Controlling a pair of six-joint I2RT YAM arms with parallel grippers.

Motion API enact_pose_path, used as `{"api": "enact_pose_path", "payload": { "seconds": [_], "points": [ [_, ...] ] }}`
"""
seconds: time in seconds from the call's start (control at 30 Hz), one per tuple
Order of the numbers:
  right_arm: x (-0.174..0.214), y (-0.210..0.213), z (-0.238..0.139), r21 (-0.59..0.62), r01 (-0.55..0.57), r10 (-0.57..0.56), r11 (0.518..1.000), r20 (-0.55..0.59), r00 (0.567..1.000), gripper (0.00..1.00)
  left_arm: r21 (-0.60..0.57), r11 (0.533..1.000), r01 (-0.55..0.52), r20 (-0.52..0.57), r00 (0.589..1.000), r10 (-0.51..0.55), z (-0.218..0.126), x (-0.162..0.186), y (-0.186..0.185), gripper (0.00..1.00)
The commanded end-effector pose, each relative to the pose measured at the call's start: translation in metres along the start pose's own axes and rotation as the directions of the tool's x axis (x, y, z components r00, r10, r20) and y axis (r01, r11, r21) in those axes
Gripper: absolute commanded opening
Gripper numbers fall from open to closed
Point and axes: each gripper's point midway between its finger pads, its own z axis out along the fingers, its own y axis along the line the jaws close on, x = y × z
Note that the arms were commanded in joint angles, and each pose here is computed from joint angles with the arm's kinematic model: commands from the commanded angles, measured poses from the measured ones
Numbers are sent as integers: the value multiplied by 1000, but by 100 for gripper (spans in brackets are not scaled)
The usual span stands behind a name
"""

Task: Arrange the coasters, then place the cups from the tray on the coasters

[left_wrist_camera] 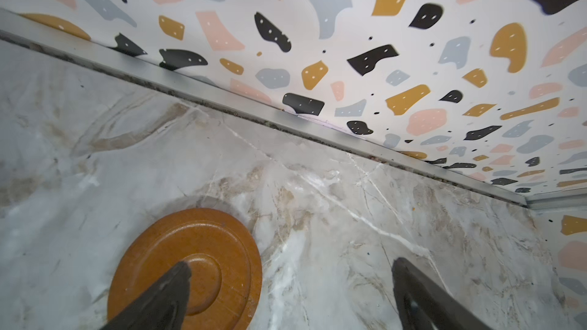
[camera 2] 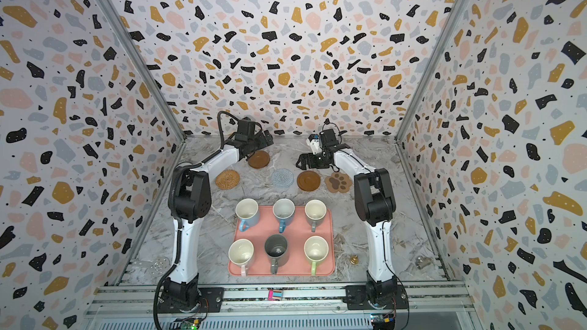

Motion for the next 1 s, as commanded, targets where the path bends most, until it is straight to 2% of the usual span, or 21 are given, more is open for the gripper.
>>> {"api": "enact_pose_path", "payload": {
  "seconds": [0.0, 0.2, 0.73, 0.97],
  "points": [
    [10, 17, -2, -71, 28, -32, 997, -59, 998, 99, 9, 1000, 9, 78, 997, -10, -15, -18, -9, 100],
    [27, 16, 7, -84, 17, -27, 996, -116, 993, 99, 57, 996, 63, 177, 982, -72, -34, -32, -17, 100],
    [54, 18, 23, -132, 0, -26, 991, -198, 980, 99, 39, 994, 98, 187, 977, -103, -43, -28, -11, 100],
    [57, -2, 33, -47, -22, 12, 999, -203, 979, 99, 43, 994, 104, 192, 975, -111, -41, -30, -13, 100]
  ]
}}
